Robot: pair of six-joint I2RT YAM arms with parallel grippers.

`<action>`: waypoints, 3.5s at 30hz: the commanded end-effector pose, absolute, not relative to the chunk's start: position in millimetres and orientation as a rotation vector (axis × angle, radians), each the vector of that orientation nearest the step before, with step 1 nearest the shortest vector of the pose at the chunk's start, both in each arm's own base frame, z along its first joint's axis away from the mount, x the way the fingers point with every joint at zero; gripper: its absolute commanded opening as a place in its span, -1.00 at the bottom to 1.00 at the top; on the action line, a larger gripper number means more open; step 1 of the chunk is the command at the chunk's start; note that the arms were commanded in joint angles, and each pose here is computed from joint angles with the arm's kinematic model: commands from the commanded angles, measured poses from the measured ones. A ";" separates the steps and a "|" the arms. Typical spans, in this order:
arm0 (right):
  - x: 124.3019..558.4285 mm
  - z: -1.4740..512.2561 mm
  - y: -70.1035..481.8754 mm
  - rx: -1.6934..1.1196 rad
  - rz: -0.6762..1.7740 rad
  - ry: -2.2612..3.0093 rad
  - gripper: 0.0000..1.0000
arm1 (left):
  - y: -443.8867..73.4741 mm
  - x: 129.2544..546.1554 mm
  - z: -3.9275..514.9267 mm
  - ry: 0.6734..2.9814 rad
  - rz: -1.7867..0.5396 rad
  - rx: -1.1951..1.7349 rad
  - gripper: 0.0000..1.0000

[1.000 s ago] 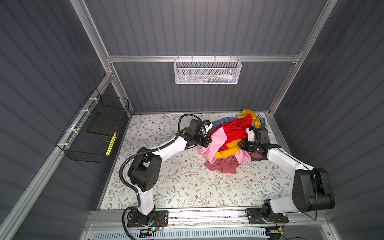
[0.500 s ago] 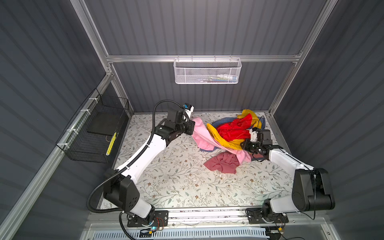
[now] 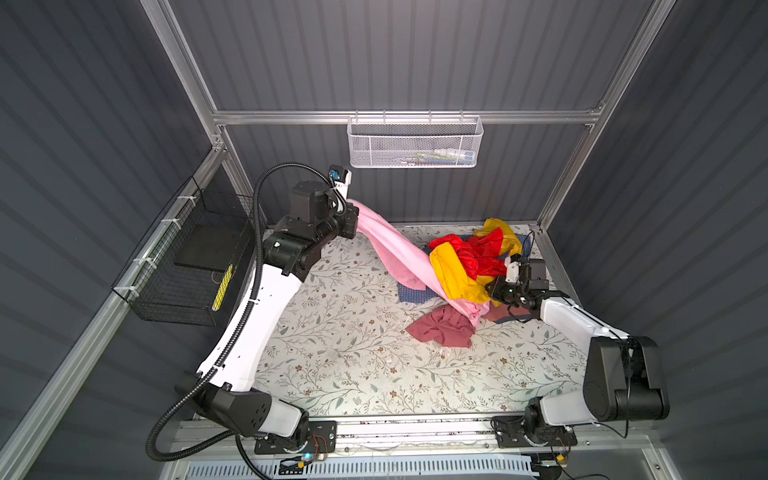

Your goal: Pick out a specific cloth from the pile

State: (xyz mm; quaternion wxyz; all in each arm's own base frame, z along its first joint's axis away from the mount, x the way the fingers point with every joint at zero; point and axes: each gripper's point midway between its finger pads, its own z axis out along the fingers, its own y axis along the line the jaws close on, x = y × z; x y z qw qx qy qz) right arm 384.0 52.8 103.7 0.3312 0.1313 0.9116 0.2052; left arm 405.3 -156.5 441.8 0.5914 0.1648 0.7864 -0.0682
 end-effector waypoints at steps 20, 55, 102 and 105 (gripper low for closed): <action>381.9 85.1 39.7 0.372 0.488 2.418 -0.47 | -59.5 425.8 630.8 1.389 0.186 0.159 -1.00; 375.9 115.5 53.8 0.275 0.537 2.380 -0.22 | 47.3 378.0 207.1 2.279 0.174 -0.345 -1.00; 356.8 138.2 48.0 0.151 0.367 2.386 0.06 | -7.1 427.3 46.3 2.760 0.208 -0.135 0.90; 354.0 137.3 45.7 0.154 0.350 2.391 0.06 | -15.8 442.7 29.7 2.789 0.155 -0.090 0.72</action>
